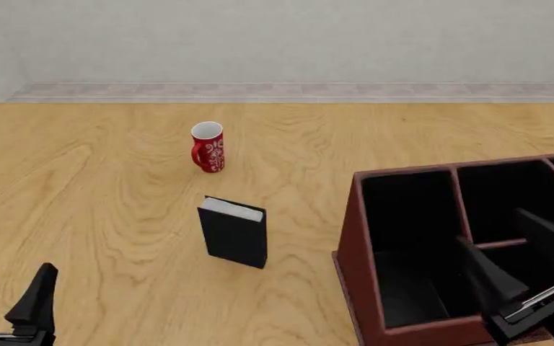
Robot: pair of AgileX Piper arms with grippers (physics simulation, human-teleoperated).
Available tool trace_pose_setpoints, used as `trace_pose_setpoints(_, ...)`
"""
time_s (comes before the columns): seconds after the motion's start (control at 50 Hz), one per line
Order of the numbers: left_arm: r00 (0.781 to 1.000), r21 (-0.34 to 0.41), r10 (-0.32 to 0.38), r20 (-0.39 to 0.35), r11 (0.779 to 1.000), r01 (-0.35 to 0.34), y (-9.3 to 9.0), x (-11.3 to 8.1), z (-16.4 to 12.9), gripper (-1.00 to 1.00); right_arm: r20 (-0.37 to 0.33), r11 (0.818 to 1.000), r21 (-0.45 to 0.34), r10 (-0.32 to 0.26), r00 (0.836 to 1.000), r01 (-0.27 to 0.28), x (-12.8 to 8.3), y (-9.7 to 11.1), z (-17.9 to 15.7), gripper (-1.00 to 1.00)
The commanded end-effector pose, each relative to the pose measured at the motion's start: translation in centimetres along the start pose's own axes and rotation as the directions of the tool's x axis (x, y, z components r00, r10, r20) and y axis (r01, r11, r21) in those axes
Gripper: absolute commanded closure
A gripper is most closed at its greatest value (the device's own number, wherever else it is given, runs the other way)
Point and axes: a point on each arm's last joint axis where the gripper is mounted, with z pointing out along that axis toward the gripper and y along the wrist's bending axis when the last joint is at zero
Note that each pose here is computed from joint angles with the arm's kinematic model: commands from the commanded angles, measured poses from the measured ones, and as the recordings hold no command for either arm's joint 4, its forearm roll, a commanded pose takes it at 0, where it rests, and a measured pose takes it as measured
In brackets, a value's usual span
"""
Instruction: Pick up the book and place it in the left compartment of the caddy.
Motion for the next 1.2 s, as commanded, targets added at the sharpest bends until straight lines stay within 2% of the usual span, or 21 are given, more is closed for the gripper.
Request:
trace_pose_setpoints(0.02, 1.000, 0.000, 0.000, 0.000, 1.000, 0.000, 0.0, 0.0, 0.0, -1.00, -0.017, 0.997, -0.072, -0.029, 0.999, 0.028, -1.4, 0.5, 1.6, -1.00)
trace_pose_setpoints(0.08, 1.000, 0.000, 0.000, 0.000, 1.000, 0.000, 0.0, 0.0, 0.0, -1.00, -0.017, 0.995, -0.098, -0.016, 1.000, 0.015, -2.1, 0.7, 2.3, -1.00)
trace_pose_setpoints(0.24, 1.000, 0.000, 0.000, 0.000, 1.000, 0.000, 0.0, 0.0, 0.0, -1.00, -0.025, 0.986, -0.160, -0.052, 0.998, 0.047, -3.3, 1.4, 3.9, -1.00)
trace_pose_setpoints(0.44, 1.000, 0.000, 0.000, 0.000, 1.000, 0.000, 0.0, 0.0, 0.0, -1.00, -0.033, 0.977, -0.205, -0.073, 0.997, 0.065, -4.3, 2.0, 4.7, -1.00)
trace_pose_setpoints(0.6, 1.000, 0.000, 0.000, 0.000, 1.000, 0.000, 0.0, 0.0, 0.0, -1.00, -0.034, 0.964, -0.248, -0.111, 0.993, 0.099, -5.0, 2.7, 6.0, -1.00)
trace_pose_setpoints(0.72, 1.000, 0.000, 0.000, 0.000, 1.000, 0.000, 0.0, 0.0, 0.0, -1.00, -0.035, 0.961, -0.258, -0.110, 0.993, 0.097, -5.2, 2.9, 6.3, -1.00)
trace_pose_setpoints(0.78, 1.000, 0.000, 0.000, 0.000, 1.000, 0.000, 0.0, 0.0, 0.0, -1.00, -0.033, 0.944, -0.303, -0.151, 0.988, 0.134, -5.7, 3.7, 7.0, -1.00)
trace_pose_setpoints(1.0, 1.000, 0.000, 0.000, 0.000, 1.000, 0.000, 0.0, 0.0, 0.0, -1.00, -0.023, 0.917, -0.354, -0.206, 0.978, 0.185, -6.8, 4.8, 8.4, -1.00)
trace_pose_setpoints(1.06, 1.000, 0.000, 0.000, 0.000, 1.000, 0.000, 0.0, 0.0, 0.0, -1.00, -0.021, 0.916, -0.359, -0.201, 0.979, 0.180, -7.7, 5.0, 8.8, -1.00)
trace_pose_setpoints(1.2, 1.000, 0.000, 0.000, 0.000, 1.000, 0.000, 0.0, 0.0, 0.0, -1.00, -0.037, 0.902, -0.387, -0.220, 0.975, 0.189, -8.1, 5.8, 9.9, -1.00)
